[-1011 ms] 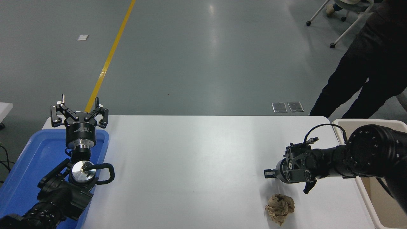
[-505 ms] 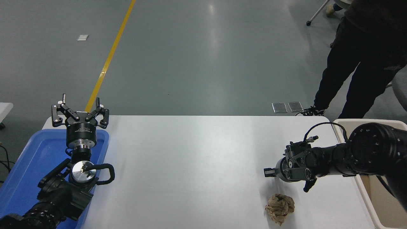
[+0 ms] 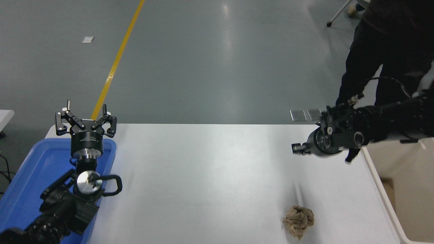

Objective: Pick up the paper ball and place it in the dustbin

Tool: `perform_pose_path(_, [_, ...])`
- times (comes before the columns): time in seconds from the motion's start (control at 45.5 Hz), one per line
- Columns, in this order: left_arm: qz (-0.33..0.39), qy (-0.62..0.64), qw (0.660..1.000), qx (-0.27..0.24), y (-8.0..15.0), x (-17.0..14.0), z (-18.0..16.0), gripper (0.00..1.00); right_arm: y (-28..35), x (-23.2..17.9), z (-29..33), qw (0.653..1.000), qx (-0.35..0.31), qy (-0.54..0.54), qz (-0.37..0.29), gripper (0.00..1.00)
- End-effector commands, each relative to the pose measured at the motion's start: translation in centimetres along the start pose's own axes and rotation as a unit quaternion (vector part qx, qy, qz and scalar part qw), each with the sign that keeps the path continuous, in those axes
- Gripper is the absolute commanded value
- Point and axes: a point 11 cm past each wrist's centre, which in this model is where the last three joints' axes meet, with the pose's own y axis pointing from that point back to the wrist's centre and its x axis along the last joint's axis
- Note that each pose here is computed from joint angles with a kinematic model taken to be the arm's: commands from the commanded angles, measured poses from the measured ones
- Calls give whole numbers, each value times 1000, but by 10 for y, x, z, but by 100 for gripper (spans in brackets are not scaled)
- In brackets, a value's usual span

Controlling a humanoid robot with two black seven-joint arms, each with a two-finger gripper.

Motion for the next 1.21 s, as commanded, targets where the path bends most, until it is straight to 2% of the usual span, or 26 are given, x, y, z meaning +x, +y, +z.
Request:
perform_pose_path(0.0, [-1,0,1000,-1,0,0,1,99,116,54,16,999,30,-20,32,100])
perform_pose_path(0.176, [1,-1,1000,-1,0,0,1,99,188,68,25,998,51,-11,24,100])
perform_pose_path(0.308, [1,-1,1000,-1,0,0,1,99,223,64,28,997,77,-11,20,100])
perform_pose_path(0.396, [1,-1,1000,-1,0,0,1,99,232,51,22,996,93,-2,15,100])
perform_pose_path(0.549, [1,-1,1000,-1,0,0,1,99,230,16,-4,993,106,41,-31,100])
perform_pose_path(0.659, [1,-1,1000,0,0,0,1,99,228,8,-17,992,102,63,-48,100])
perform_pose_path(0.835, [1,-1,1000,0,0,0,1,99,203,-5,-21,989,91,71,-92,100])
perform_pose_path(0.989, [0,-1,1000,0,0,0,0,99,151,-36,-16,978,87,58,-181,100])
perform_pose_path(1.187, [-1,-1,1000,1,0,0,0,99,60,-81,-2,979,75,-2,-188,100])
